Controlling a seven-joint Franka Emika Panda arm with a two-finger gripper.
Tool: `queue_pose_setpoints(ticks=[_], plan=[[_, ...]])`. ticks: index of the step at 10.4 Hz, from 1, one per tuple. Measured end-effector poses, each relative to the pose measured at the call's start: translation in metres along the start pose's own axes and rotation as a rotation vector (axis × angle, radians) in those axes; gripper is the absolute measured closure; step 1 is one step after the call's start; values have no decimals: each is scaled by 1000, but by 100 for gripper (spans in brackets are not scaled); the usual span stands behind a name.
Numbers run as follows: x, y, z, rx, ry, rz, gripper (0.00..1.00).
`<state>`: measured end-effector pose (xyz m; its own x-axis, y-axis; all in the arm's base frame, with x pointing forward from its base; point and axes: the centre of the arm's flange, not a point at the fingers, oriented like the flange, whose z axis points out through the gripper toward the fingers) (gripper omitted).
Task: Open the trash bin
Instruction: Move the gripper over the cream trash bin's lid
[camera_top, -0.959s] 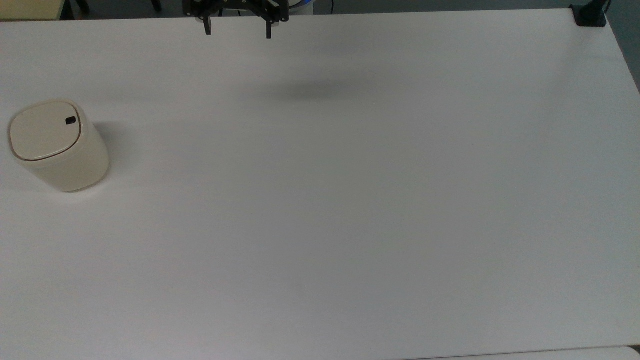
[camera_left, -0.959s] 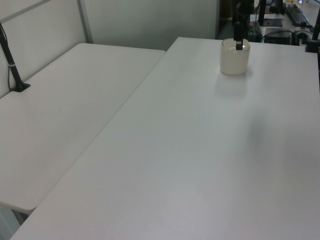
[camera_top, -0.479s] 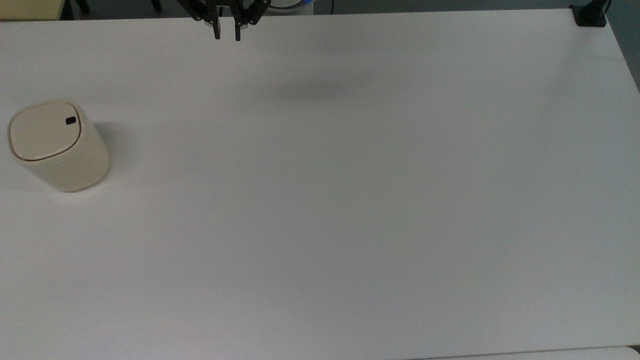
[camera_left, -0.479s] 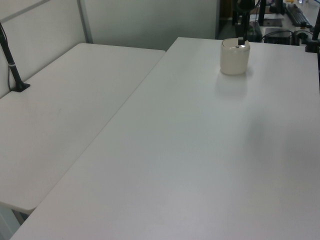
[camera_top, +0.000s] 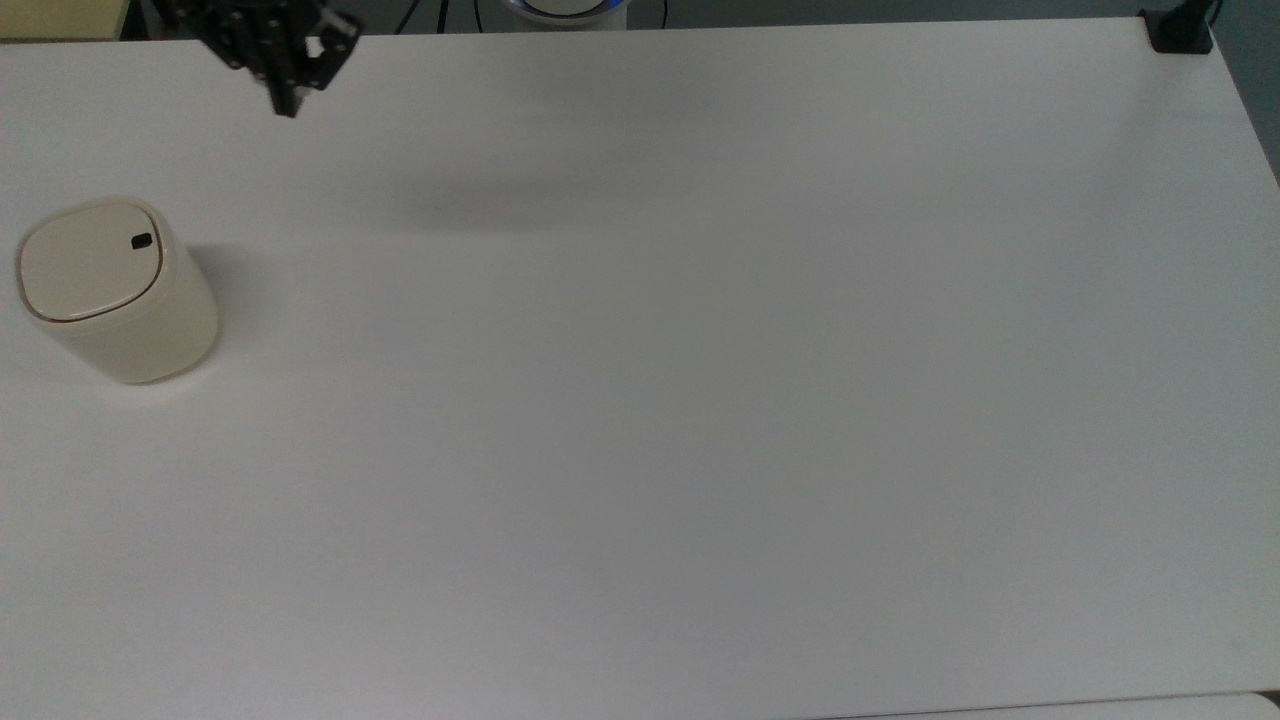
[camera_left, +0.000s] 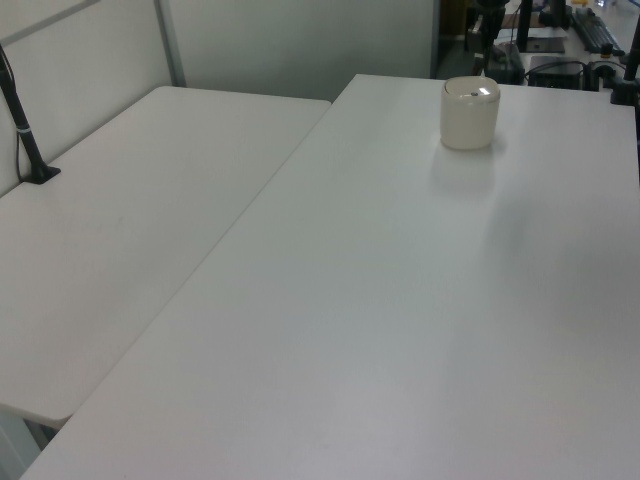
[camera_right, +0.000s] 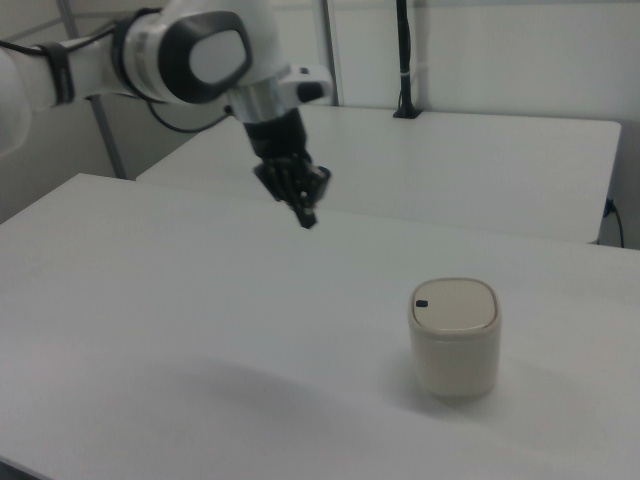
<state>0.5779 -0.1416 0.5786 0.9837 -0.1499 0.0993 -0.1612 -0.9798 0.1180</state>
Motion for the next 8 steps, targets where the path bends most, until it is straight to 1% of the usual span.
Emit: queue_pose_setpoints(ticks=[2, 3, 5, 8], plan=[[8, 63, 26, -23, 34, 59, 91], [9, 86, 37, -31, 41, 89, 91], [13, 117, 57, -34, 68, 144, 91], [27, 147, 91, -53, 149, 239, 91]])
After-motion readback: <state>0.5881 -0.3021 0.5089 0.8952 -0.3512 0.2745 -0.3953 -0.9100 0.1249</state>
